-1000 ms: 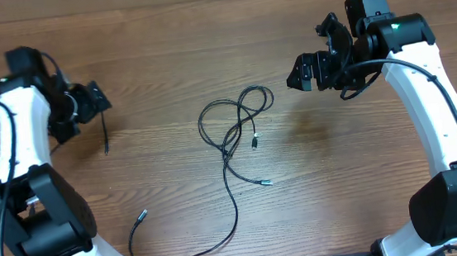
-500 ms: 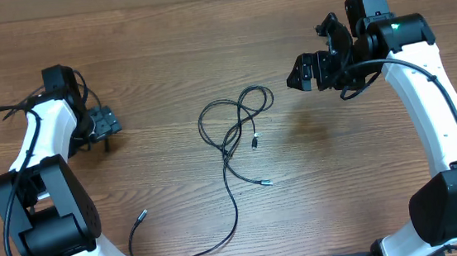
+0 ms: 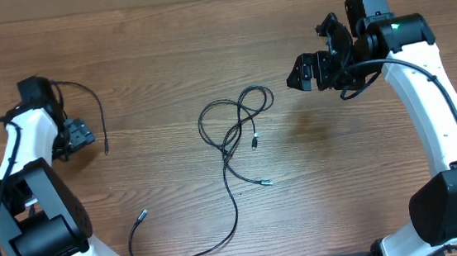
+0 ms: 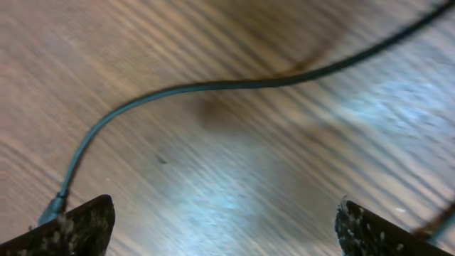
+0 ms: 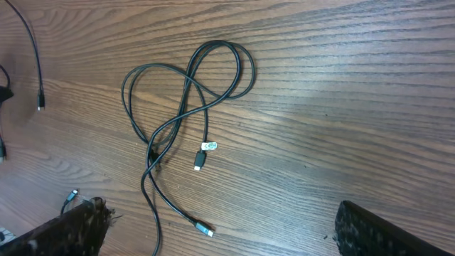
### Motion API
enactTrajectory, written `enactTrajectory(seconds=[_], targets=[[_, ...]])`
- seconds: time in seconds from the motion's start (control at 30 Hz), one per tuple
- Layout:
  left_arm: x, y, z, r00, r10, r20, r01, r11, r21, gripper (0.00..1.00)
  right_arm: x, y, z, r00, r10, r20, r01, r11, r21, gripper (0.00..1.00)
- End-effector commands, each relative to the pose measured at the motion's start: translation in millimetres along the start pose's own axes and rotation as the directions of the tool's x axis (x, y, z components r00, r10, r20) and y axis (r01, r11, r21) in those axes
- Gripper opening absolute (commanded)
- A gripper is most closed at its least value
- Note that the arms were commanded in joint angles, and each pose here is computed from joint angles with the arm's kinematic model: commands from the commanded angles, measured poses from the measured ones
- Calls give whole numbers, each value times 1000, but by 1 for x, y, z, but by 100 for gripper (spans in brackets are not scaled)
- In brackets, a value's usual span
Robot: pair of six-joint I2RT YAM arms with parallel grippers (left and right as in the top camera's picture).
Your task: Untangle cables
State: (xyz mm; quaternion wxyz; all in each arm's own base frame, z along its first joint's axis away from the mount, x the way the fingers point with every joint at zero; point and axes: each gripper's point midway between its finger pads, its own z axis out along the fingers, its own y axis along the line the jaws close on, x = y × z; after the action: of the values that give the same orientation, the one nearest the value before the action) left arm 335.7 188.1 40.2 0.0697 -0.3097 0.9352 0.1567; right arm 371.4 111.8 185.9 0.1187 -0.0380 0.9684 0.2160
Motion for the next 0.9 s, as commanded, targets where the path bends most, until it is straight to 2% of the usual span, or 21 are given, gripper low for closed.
enactTrajectory(seconds=[0.0,0.17,0.3,0.43,0.53,0.6,0.7,0.73,0.77,0.83,0.87], targets=[[-4,-10,-9,1000,-30,-8,30,997,68,99,0,1,0,1000,-9,4,9,1000,2,100],[-24,-23,-56,999,-41,35,35,989,142,99,0,1,-1,1000,-9,4,9,1000,2,100],[-28,-47,-105,997,-33,71,14,966,258,100,0,1,0,1000,-9,4,9,1000,2,100],[-8,-82,-142,997,37,70,-62,914,401,100,0,1,0,1000,-9,4,9,1000,2,100],[22,-101,-150,993,122,5,-112,894,434,100,0,1,-1,1000,-9,4,9,1000,2,100],[38,-108,-149,985,173,-20,-147,890,432,95,0,1,-1,1000,-9,4,9,1000,2,100],[57,-119,-146,967,253,-32,-215,876,431,77,0,1,0,1000,-9,4,9,1000,1,100],[63,-124,-145,959,280,-35,-238,869,433,68,0,1,-1,1000,-9,4,9,1000,2,100],[70,-128,-145,950,310,-36,-264,861,436,55,0,1,0,1000,-9,4,9,1000,2,100],[85,-134,-143,929,368,-47,-312,843,438,14,0,1,-1,1000,-9,4,9,1000,2,100],[93,-137,-143,917,396,-54,-333,832,443,7,0,1,0,1000,-9,4,9,1000,2,100]])
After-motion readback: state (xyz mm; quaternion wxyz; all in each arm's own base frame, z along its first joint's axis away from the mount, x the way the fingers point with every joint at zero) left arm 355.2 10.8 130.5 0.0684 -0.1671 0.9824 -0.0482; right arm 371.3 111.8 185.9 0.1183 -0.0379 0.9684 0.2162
